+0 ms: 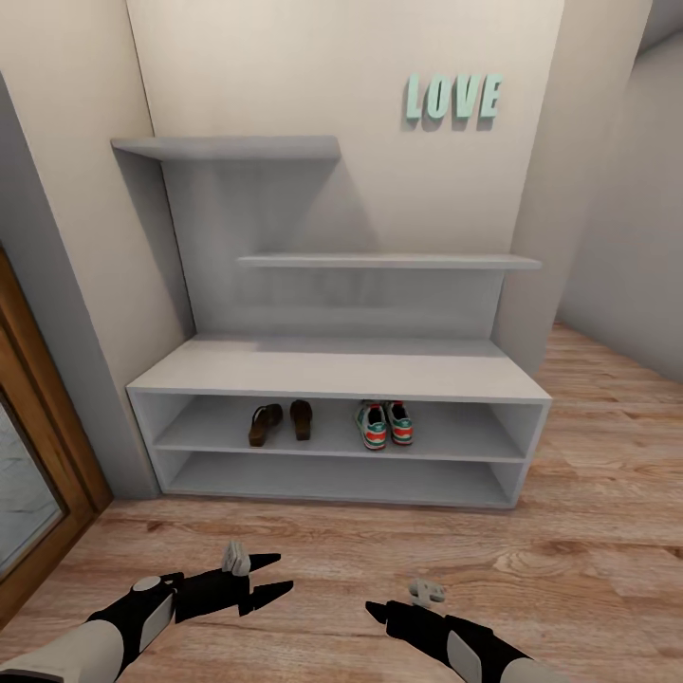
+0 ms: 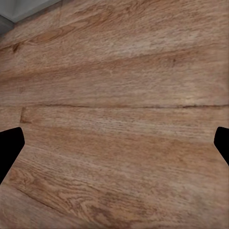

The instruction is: Pick up the two gym shoes and the two sandals from the corridor floor and place them onto the hallstand (shoe rack) in the corridor, making sure they are on the rack and not on the floor. Arrange them so the two gym shoes are next to each other and the two sandals are next to each other.

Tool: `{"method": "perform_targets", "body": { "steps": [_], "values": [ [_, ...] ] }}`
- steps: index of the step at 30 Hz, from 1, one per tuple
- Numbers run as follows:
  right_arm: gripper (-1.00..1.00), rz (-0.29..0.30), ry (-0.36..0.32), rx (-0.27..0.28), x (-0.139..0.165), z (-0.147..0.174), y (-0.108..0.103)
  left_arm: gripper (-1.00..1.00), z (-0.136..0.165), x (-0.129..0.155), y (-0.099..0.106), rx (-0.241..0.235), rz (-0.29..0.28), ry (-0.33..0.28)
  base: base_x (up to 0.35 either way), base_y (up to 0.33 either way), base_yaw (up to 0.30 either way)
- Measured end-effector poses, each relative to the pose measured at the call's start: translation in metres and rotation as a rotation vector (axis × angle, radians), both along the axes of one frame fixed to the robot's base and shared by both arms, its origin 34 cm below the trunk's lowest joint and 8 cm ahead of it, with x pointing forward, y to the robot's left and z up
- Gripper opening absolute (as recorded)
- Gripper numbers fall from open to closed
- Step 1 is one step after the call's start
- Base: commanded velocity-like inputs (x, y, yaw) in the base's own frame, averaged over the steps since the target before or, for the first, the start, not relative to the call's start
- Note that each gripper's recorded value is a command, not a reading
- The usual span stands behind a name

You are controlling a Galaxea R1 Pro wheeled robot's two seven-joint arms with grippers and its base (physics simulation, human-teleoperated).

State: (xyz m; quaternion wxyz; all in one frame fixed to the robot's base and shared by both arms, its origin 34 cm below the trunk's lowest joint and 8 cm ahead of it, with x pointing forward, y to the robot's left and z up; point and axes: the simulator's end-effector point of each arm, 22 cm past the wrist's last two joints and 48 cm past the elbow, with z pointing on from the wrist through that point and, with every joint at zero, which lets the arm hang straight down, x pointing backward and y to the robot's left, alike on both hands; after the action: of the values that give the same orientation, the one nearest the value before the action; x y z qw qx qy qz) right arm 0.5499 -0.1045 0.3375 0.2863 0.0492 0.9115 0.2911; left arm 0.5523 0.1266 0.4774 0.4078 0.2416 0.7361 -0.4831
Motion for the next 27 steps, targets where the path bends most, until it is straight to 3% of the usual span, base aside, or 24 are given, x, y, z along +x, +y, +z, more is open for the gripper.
{"method": "perform_targets", "body": {
  "steps": [27],
  "values": [
    [1.0, 0.0, 0.0, 0.0, 0.0, 0.0, 0.0, 1.0, 0.0001, 0.0003, 0.0007, 0.0, 0.002, 0.0, 0.0, 0.0, 0.0]
  ]
}}
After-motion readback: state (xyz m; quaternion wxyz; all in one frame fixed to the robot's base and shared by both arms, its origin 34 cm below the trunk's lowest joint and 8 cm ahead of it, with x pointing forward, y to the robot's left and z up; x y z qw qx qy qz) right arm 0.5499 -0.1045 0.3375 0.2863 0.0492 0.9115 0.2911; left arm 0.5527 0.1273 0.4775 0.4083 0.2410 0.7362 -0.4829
